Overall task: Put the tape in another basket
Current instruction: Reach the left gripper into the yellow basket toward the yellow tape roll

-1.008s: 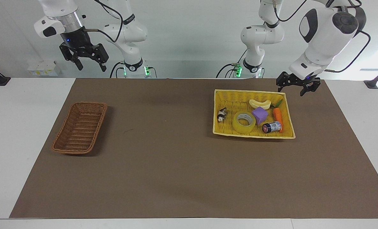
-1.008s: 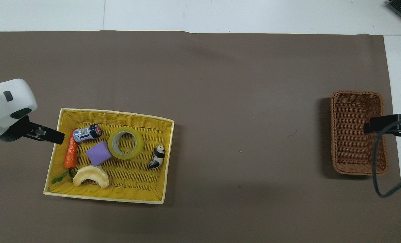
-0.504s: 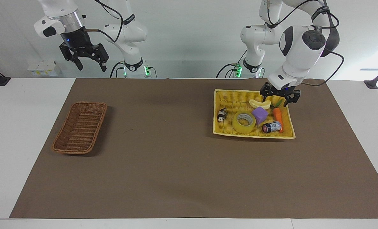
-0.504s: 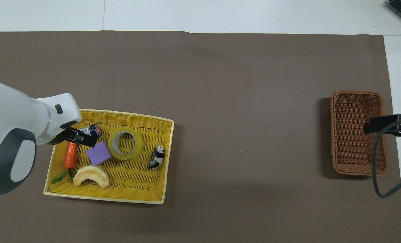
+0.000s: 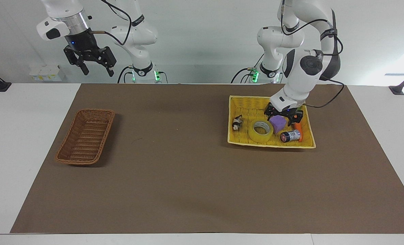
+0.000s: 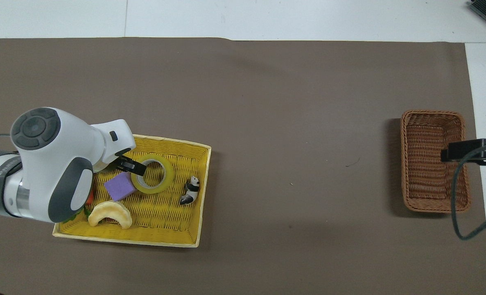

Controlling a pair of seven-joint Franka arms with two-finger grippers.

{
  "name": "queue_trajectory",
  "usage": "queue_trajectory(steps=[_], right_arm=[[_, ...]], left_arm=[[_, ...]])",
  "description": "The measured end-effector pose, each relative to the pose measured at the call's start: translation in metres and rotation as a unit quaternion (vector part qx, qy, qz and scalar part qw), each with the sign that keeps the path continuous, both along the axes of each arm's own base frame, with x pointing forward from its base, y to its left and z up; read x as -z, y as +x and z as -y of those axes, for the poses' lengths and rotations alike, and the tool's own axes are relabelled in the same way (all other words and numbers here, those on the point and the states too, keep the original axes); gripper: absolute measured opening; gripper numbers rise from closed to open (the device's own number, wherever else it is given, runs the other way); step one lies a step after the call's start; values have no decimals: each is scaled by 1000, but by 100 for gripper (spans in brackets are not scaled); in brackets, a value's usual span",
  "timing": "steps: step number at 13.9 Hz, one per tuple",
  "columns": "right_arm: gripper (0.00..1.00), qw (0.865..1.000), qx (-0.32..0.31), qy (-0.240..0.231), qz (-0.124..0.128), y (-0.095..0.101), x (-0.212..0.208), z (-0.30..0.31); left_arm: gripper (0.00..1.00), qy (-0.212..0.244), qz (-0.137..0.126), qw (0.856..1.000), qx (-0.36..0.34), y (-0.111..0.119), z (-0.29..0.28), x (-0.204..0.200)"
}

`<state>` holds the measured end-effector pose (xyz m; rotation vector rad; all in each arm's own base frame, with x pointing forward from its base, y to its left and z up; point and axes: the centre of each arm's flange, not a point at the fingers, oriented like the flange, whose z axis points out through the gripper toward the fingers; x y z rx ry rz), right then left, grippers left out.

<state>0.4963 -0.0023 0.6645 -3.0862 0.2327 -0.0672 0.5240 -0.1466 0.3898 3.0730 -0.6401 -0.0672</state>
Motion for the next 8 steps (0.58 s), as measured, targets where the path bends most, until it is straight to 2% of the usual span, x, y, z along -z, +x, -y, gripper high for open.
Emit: queue_trajectory(steps=[1, 5, 8], right_arm=[[100, 1000, 0, 0, 0, 0, 0, 0], [100, 1000, 0, 0, 0, 0, 0, 0], [100, 1000, 0, 0, 0, 0, 0, 0]], left_arm=[[96, -2, 4, 1000, 4, 1, 5, 9], [79, -3, 1, 1000, 8, 3, 10, 30], [78, -2, -4, 1000, 7, 0, 9, 42]])
